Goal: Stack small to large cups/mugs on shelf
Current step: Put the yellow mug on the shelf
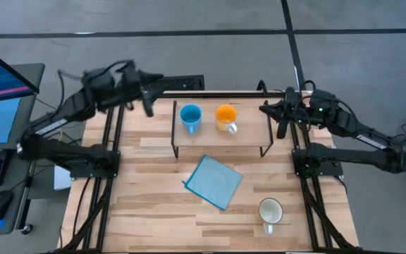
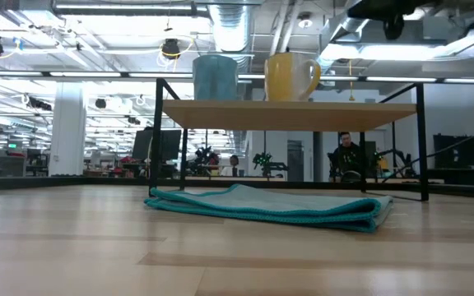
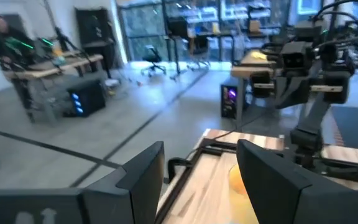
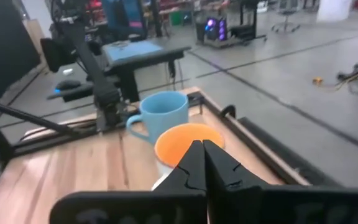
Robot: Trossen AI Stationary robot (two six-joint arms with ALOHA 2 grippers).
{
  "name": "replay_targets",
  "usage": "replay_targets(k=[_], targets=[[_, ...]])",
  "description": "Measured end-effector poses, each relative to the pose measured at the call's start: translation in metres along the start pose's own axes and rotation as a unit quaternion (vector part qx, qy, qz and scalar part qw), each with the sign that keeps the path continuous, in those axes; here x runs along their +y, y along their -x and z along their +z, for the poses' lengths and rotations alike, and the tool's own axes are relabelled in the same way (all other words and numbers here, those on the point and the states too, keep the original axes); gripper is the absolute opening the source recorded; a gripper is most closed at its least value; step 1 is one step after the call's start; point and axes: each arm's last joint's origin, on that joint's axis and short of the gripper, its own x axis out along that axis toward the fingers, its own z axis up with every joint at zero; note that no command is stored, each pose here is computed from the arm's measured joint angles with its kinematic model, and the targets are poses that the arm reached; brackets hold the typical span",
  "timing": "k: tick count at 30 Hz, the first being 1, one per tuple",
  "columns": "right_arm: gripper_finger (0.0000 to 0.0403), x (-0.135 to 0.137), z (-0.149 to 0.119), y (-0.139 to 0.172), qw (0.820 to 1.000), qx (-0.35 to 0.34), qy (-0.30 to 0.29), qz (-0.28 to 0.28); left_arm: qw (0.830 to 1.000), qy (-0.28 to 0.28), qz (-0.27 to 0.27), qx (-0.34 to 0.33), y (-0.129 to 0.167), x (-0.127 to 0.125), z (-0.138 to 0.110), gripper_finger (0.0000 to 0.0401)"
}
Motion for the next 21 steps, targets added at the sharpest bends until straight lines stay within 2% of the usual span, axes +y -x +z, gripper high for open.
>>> replay_targets(k=[6,11,16,21], targets=[[0.0006,0.002,-0.007,-0.022,0.998,0.044,-0.046,0.008,0.999,0.011,0.037,-0.018,0.039,0.000,-0.047,0.0195],[0.0005,0.006,-0.017,-0.045,0.994,0.092,-0.066,0.012,0.999,0.028,0.037,-0.005,0.049,-0.001,-0.075,0.0195],[0.0005,0.014,-0.029,-0.060,0.984,0.143,-0.104,0.022,0.999,0.029,0.036,0.006,0.048,-0.002,-0.084,0.0195],[0.0005,0.021,-0.036,-0.064,0.979,0.173,-0.109,0.016,0.999,0.022,0.037,0.001,0.042,-0.003,-0.083,0.0195]])
